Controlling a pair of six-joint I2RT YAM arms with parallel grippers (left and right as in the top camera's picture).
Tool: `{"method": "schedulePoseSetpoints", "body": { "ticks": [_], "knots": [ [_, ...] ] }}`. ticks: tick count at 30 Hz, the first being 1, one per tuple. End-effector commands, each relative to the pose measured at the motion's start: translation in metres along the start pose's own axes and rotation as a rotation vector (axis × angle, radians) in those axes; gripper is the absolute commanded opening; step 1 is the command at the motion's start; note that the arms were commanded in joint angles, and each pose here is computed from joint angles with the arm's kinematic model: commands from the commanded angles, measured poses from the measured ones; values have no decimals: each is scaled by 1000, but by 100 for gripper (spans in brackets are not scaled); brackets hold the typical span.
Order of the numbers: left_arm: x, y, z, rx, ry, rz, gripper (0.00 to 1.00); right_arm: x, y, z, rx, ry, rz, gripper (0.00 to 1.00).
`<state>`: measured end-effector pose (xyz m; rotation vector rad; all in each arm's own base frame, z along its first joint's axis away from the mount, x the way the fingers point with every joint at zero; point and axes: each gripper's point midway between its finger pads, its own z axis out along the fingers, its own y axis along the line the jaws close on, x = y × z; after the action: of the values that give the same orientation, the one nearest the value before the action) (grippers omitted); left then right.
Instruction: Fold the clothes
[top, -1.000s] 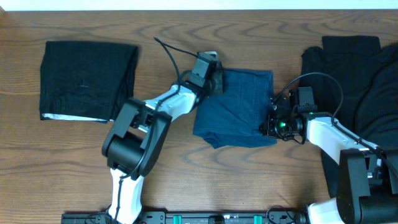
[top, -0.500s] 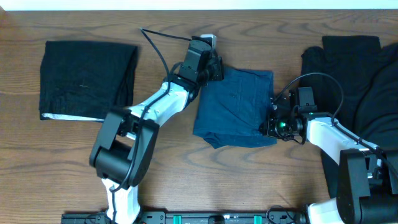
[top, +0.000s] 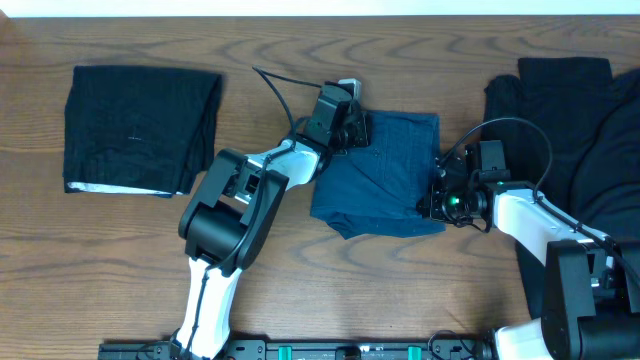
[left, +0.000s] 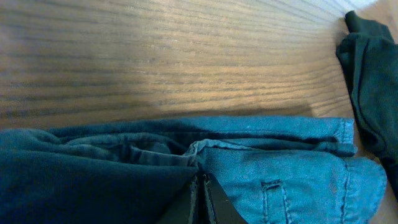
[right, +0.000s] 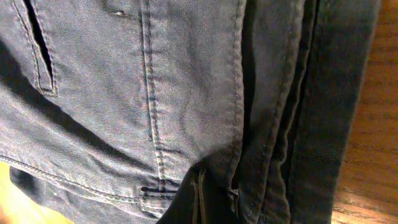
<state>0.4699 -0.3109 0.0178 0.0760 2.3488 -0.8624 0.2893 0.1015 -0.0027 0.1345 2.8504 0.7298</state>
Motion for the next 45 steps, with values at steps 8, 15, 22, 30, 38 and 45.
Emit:
{"method": "schedulePoseSetpoints", "body": {
  "ticks": [8,15,22,30,38,45],
  "knots": [
    [-42,-73,-54,195,-9,17,6,10,-17,10,68,10,34,4],
    [-15,-81,-118,79,175,-61,7,-7,12,-1,-43,1,19,19],
    [55,-44,-135,-86,428,-114,7,-58,59,-58,-127,-93,-32,43],
    [110,-39,-135,-136,540,-90,7,-104,34,-129,-30,-293,28,99],
    [129,-32,-131,-271,513,-90,7,-110,-2,-139,88,-340,94,99],
    [138,-21,-126,-319,486,-96,7,-110,-2,-139,88,-340,94,99]
  ]
}}
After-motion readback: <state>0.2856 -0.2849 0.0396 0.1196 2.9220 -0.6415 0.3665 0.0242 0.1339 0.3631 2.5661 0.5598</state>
